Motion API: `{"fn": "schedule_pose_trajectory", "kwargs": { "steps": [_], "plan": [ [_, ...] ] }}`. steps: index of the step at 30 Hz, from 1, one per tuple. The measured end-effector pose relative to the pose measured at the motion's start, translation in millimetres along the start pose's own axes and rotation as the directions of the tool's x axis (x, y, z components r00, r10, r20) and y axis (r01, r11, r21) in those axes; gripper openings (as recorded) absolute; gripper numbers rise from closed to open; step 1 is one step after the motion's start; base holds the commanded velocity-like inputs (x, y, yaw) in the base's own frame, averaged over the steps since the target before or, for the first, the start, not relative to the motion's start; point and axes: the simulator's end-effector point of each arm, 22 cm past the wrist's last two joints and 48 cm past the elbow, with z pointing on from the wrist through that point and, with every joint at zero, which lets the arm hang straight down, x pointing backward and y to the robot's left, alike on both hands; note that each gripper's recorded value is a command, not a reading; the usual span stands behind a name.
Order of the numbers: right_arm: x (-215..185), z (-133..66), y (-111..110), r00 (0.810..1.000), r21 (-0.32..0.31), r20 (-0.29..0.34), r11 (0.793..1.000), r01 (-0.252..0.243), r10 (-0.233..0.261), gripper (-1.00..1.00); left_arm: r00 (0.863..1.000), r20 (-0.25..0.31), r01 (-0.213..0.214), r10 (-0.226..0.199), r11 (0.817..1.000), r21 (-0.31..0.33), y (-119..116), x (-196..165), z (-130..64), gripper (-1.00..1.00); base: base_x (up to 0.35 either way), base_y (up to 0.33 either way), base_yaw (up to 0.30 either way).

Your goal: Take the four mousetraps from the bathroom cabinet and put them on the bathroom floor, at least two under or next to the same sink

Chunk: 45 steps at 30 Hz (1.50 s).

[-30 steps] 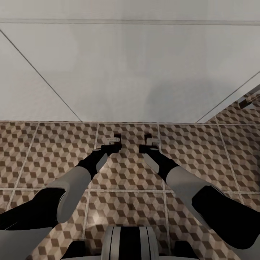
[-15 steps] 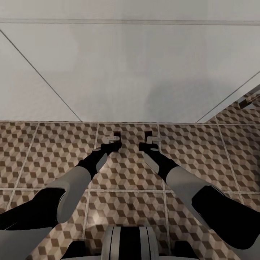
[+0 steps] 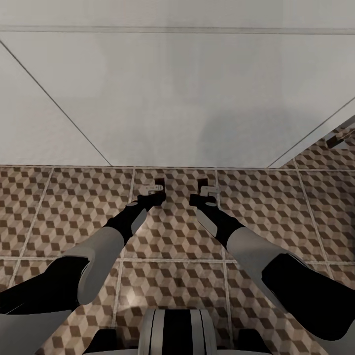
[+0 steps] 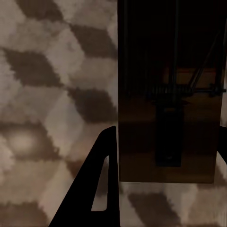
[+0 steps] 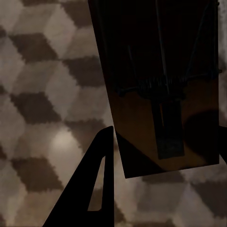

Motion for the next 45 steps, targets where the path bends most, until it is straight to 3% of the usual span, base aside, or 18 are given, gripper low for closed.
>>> {"fn": "schedule_pose_trajectory", "kwargs": {
  "steps": [45],
  "plan": [
    [0.7,-0.3,8.3,1.000,-0.035,-0.001,0.999,0.001,-0.001,-1.00,1.000,0.009,-0.001,0.001,1.000,0.006,-1.6,-3.9,-0.1,-1.00,0.024,0.000,0.000]
  ]
}}
